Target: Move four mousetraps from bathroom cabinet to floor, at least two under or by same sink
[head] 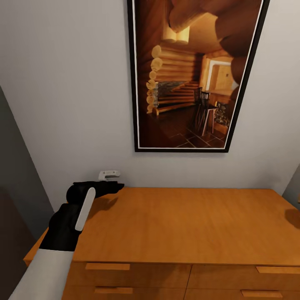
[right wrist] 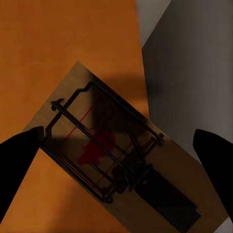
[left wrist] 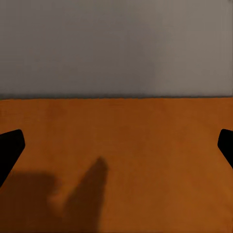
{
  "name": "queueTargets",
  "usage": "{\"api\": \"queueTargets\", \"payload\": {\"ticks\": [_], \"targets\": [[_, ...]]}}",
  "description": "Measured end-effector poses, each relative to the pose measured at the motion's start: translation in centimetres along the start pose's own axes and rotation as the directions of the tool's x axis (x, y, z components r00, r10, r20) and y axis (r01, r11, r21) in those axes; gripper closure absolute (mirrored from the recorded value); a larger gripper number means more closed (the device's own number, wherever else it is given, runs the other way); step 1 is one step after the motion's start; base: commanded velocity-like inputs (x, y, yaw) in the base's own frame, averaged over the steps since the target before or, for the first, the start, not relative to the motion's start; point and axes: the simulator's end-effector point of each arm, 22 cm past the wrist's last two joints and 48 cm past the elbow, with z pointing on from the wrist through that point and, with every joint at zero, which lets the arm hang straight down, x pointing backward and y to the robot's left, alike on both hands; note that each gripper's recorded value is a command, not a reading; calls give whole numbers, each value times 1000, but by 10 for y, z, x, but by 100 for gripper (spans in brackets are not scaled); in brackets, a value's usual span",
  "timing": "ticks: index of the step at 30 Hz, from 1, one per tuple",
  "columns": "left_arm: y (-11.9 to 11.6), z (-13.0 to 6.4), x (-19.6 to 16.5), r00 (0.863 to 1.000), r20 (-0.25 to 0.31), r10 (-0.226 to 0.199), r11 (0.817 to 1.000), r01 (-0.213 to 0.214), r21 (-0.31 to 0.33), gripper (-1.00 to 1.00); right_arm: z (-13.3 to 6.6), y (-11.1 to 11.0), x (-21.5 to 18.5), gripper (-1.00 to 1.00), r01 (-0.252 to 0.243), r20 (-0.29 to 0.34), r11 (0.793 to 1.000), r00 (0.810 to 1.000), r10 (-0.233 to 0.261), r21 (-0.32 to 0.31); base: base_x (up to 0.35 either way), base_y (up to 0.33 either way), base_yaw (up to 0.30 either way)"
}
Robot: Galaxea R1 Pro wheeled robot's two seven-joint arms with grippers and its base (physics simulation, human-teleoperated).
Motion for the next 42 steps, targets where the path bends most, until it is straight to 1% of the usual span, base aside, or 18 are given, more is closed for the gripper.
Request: {"api": "queueTargets", "payload": {"ticks": [7, 14, 16, 33, 36, 37, 38, 39, 40, 42], "targets": [[12, -1, -1, 1000, 3, -31, 999, 31, -12, -100, 1, 1, -1, 100, 0, 1, 1000, 1000, 0, -3, 0, 0, 0], [37, -4, -3, 996, 13, -89, 995, 89, -44, -100, 1, 3, -1, 100, -1, 1, 1000, 1000, 1, -9, 0, 0, 0], [40, -4, -3, 995, 14, -98, 994, 98, -48, -100, 1, 3, -1, 100, -1, 1, 1000, 1000, 1, -11, 0, 0, 0], [46, -4, -2, 994, 14, -112, 992, 112, -59, -100, 1, 5, -1, 100, -2, 3, 1000, 1000, 2, -20, 0, 0, 0], [59, -4, 1, 992, 8, -125, 987, 125, -99, -100, 1, 5, -1, 100, -2, 3, 1000, 1000, 2, -20, 0, 0, 0], [75, -6, 4, 989, 7, -146, 978, 146, -149, -100, 1, 5, -1, 100, -2, 3, 1000, 1000, 2, -19, 0, 0, 0], [86, -7, 6, 987, 8, -162, 970, 161, -180, -100, 1, 5, -1, 100, -2, 3, 1000, 1000, 2, -19, 0, 0, 0], [109, -12, 11, 981, 12, -193, 949, 190, -251, -100, 1, 5, -1, 100, -2, 3, 1000, 1000, 2, -19, 0, 0, 0], [131, -18, 16, 975, 17, -222, 922, 216, -322, -100, 1, 6, -1, 100, -1, 2, 1000, 1000, 1, -20, 0, 0, 0], [145, -23, 22, 969, 19, -247, 895, 235, -380, -100, 1, 6, -1, 100, -1, 2, 1000, 1000, 1, -20, 0, 0, 0]]}}
